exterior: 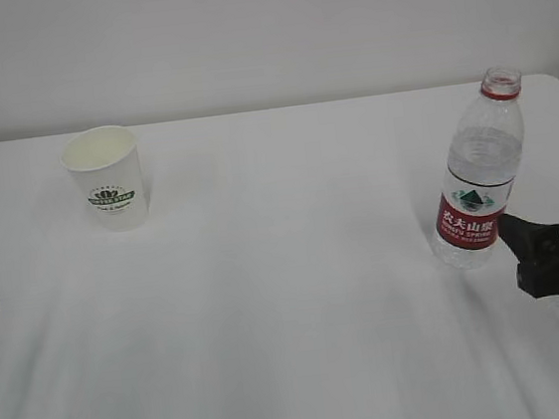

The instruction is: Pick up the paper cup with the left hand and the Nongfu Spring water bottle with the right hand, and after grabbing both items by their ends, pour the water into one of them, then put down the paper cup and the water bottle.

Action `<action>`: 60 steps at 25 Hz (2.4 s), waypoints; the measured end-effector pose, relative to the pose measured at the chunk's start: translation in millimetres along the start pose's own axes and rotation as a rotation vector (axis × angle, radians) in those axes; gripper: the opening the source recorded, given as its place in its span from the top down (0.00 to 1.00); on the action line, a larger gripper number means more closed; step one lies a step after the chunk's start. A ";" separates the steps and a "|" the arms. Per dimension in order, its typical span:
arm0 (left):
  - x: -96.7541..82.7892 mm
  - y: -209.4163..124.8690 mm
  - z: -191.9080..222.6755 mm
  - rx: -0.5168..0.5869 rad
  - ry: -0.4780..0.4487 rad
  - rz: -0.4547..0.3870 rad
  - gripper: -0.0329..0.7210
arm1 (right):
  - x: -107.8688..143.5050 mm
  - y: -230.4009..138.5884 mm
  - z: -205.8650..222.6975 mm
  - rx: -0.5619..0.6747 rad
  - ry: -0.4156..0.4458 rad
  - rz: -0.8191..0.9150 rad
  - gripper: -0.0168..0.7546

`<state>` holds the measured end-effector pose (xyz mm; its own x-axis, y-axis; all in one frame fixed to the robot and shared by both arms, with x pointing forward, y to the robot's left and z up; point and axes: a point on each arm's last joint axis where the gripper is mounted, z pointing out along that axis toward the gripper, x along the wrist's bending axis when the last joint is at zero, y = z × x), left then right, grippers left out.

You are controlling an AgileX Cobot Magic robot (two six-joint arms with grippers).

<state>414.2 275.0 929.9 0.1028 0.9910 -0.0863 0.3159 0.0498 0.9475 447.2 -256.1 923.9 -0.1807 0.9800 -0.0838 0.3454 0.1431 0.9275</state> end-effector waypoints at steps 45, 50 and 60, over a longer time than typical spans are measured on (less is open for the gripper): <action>-1.2 -45.1 30.4 0.134 -0.034 -0.077 0.32 | 3.9 -10.7 3.1 -0.046 0.034 0.159 0.21; -1.2 -45.1 30.4 0.133 -0.037 -0.034 0.30 | 9.0 -18.9 7.7 -0.024 0.078 0.022 0.21; -1.2 -42.1 34.2 0.116 -0.036 0.002 0.09 | 13.4 -43.3 18.7 0.034 0.105 -0.048 0.21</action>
<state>433.0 267.5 879.6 0.1361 0.9859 -0.0975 0.4227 0.0312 0.9058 447.0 -246.6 875.8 -0.2927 0.9522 -0.0872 0.3648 0.1955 0.9103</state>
